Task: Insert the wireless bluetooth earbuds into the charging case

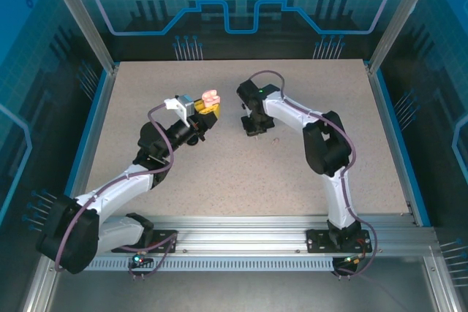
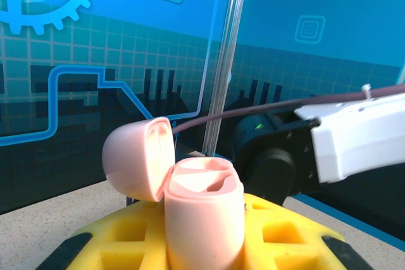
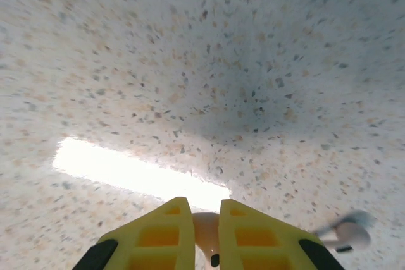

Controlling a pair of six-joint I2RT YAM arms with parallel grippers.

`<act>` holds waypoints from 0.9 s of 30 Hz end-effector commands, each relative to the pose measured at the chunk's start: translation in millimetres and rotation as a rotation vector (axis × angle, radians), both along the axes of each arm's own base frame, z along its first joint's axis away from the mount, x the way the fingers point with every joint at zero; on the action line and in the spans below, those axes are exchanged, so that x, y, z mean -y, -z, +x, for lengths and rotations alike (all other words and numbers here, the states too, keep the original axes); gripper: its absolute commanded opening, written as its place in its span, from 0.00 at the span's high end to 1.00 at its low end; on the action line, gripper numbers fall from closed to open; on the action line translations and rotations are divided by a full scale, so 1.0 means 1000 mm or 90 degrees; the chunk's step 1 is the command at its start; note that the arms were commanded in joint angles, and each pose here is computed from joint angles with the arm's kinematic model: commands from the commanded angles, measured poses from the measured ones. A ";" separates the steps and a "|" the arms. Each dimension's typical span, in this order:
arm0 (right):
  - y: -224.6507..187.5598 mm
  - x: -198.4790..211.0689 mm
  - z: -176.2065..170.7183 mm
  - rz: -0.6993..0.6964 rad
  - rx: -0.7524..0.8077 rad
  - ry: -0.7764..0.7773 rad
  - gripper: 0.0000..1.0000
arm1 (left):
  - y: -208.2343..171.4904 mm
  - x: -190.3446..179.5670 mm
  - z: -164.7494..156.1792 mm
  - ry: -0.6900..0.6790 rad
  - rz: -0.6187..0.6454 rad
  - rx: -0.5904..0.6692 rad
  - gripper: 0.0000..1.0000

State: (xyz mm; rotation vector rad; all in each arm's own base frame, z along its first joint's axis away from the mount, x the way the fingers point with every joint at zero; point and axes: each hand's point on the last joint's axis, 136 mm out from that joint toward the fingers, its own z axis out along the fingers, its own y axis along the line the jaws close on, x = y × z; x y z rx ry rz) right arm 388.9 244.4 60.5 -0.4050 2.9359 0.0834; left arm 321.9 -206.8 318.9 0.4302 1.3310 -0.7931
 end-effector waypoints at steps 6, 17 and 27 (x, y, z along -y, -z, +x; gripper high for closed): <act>-0.093 -0.004 0.001 0.077 0.114 0.018 0.90 | -0.026 0.002 -0.010 0.019 -0.012 0.051 1.00; -0.261 0.010 -0.015 0.235 0.363 0.031 0.88 | -0.047 0.018 -0.031 0.090 0.018 0.119 1.00; -0.375 -0.005 -0.068 0.394 0.558 -0.055 0.86 | -0.064 0.039 -0.044 0.124 0.066 0.182 1.00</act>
